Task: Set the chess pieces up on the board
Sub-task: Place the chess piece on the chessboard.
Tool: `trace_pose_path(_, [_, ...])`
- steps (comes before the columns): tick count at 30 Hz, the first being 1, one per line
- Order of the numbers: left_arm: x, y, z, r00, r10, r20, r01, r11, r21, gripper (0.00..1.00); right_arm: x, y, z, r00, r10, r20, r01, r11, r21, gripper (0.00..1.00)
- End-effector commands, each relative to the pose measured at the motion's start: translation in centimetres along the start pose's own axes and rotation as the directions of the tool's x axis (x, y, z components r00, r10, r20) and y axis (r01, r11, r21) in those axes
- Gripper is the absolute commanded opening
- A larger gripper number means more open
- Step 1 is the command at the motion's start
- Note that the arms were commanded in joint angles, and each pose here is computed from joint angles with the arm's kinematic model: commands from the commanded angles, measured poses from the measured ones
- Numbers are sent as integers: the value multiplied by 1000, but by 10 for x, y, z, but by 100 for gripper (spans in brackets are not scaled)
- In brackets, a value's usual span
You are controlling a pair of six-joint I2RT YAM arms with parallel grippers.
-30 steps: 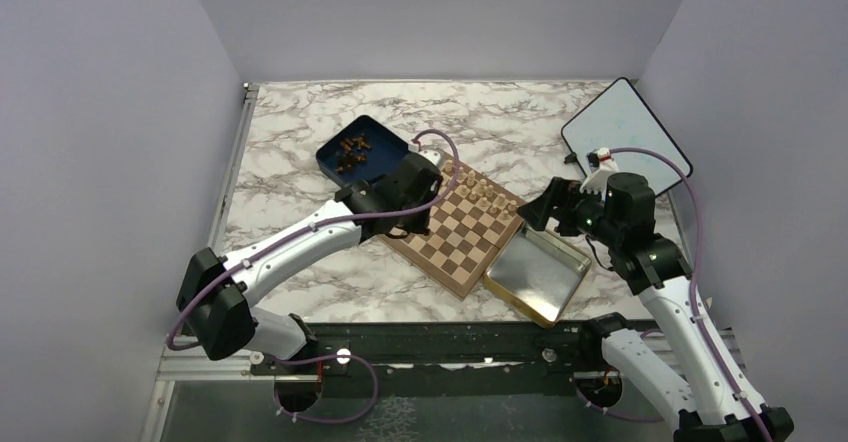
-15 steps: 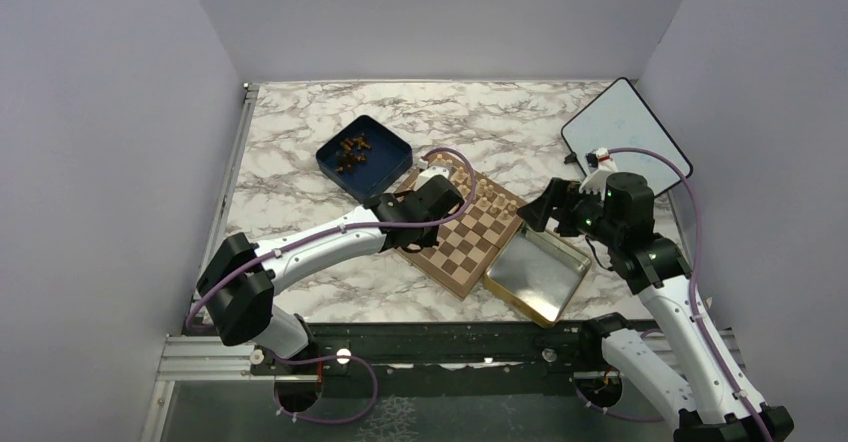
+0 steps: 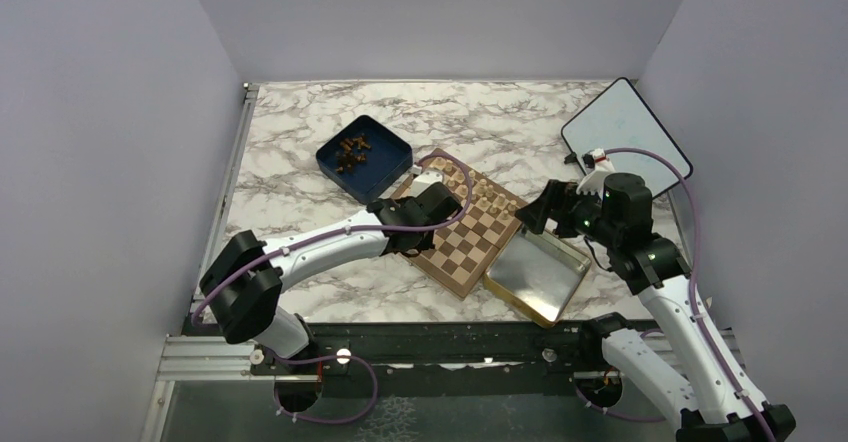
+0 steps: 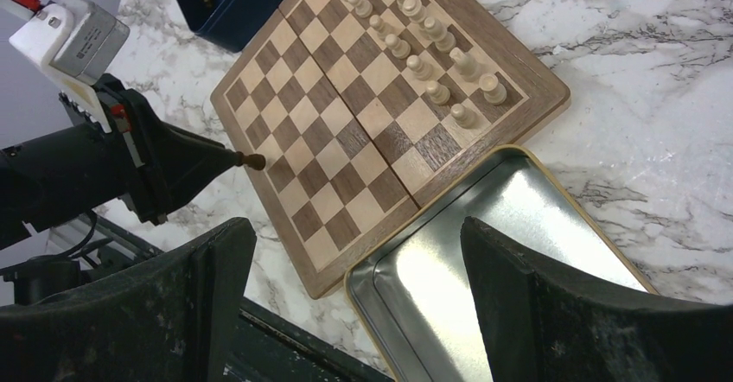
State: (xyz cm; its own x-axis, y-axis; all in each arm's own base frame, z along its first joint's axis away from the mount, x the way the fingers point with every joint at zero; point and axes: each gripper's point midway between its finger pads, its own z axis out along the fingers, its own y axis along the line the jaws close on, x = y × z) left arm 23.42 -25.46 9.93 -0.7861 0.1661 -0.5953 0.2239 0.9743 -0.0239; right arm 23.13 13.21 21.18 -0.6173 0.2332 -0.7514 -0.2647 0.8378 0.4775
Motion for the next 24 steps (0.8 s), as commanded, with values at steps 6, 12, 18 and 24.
trace_pose_path(6, [-6,9,11,998,-37,51,40,998,-55,12,-1,7,-4,1000,-27,-11,26,999,-18,95])
trace_pose_path(12, [-2,14,17,998,-43,47,46,997,-66,13,0,9,-5,999,-37,-16,37,999,-22,94])
trace_pose_path(18, [0,13,21,999,-41,36,44,997,-68,15,0,9,-5,999,-39,-16,39,999,-20,95])
trace_pose_path(24, [1,11,23,999,-33,26,35,997,-62,17,-1,9,-5,999,-42,-14,42,999,-20,95])
